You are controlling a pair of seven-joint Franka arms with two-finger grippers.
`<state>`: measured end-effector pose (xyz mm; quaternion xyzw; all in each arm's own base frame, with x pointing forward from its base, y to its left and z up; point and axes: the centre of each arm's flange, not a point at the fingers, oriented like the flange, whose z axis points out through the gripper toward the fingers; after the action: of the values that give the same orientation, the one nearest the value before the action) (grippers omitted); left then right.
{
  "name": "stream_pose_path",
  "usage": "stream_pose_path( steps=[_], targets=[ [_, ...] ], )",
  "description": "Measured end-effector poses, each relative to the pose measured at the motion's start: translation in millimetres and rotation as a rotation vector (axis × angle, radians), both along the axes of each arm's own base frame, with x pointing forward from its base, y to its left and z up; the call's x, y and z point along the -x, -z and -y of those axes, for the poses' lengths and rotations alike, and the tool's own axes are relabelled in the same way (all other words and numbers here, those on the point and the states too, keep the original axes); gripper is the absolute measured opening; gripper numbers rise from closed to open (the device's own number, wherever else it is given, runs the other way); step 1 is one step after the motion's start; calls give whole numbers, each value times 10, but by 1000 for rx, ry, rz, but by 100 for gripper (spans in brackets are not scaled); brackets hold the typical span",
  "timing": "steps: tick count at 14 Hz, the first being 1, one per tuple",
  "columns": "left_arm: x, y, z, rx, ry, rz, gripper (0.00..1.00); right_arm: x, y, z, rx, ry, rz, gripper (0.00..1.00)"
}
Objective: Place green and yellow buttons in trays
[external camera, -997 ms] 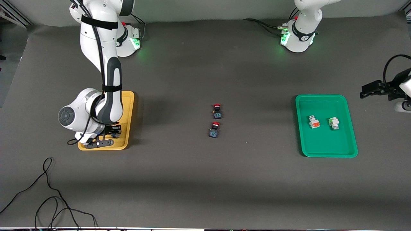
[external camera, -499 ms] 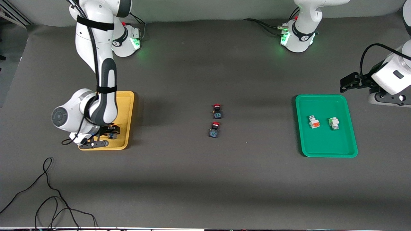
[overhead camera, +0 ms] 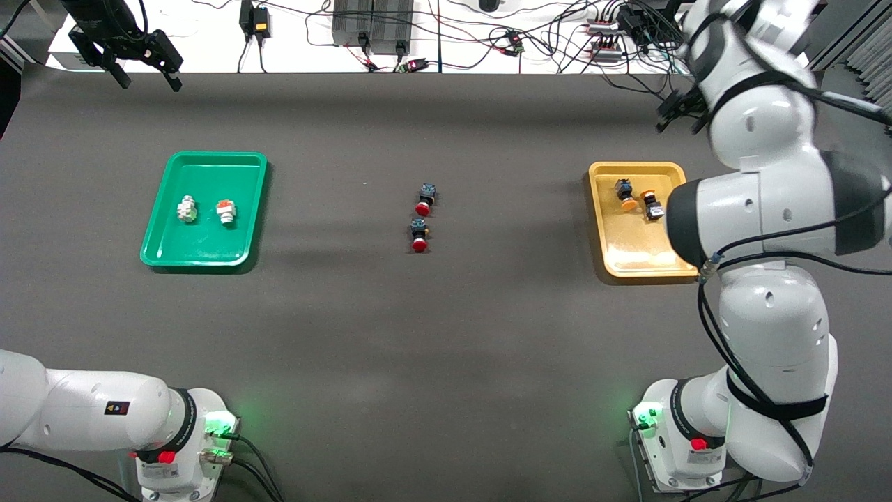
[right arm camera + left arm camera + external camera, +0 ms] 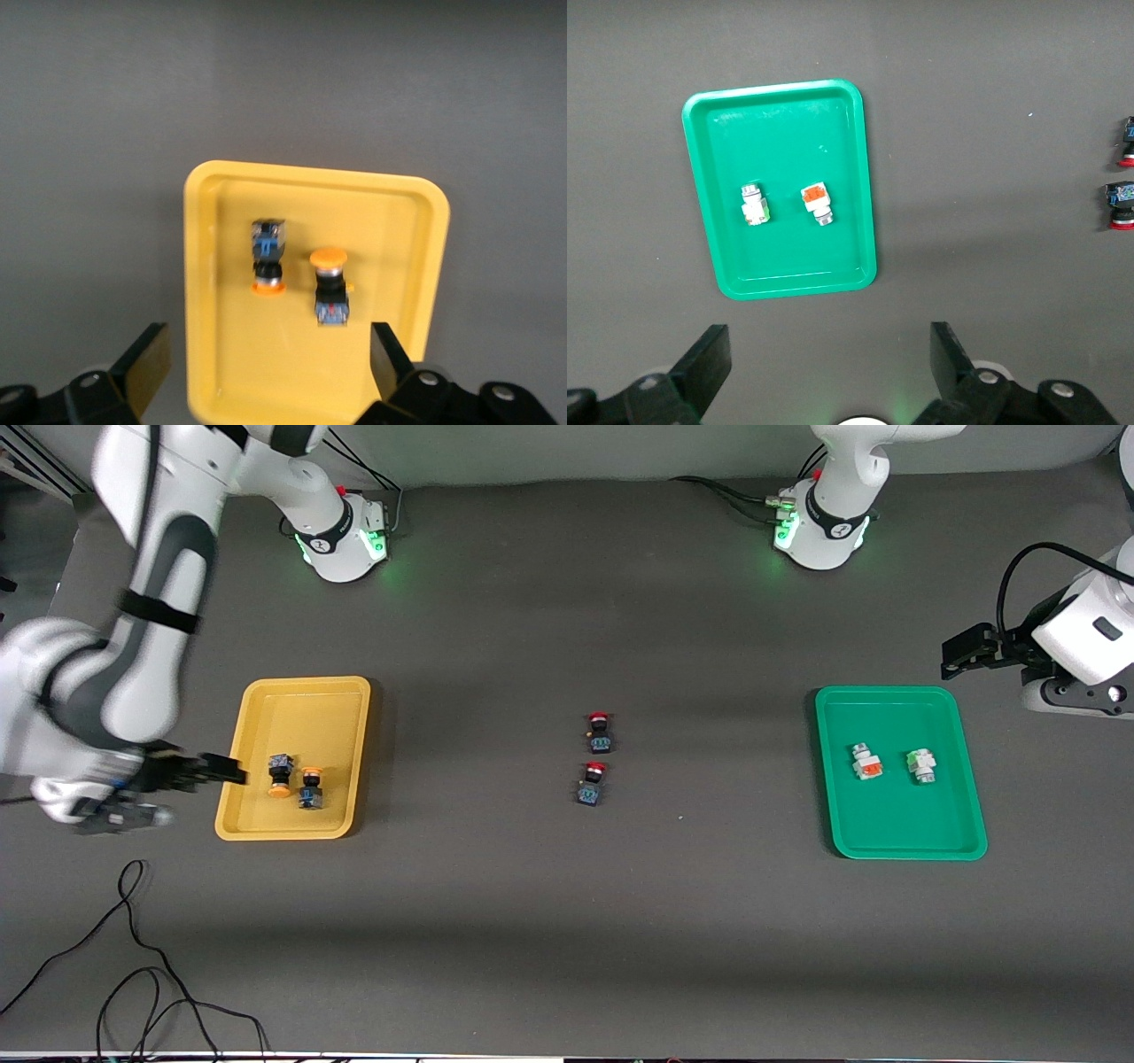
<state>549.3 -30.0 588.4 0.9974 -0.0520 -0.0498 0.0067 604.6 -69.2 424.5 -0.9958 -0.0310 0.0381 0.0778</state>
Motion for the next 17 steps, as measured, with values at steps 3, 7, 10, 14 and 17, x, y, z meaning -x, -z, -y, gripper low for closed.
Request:
stream_pose_path(
  steps=[3, 7, 10, 14, 17],
  targets=[
    [0, -1, 0, 0, 0, 0, 100, 8, -582, 11, 4, -1, -6, 100],
    [0, -8, -5, 0, 0, 1, 100, -48, -1290, -324, 111, 10, -25, 100],
    [0, -11, -9, 0, 0, 2, 100, 15, -1603, -504, 200, 45, -39, 100],
    [16, -70, -25, -1, -3, 9, 100, 112, -1690, -209, 170, 220, -99, 100],
    [27, -83, -40, -1, -5, 6, 100, 211, -1768, -77, 151, 256, -135, 100]
  ],
)
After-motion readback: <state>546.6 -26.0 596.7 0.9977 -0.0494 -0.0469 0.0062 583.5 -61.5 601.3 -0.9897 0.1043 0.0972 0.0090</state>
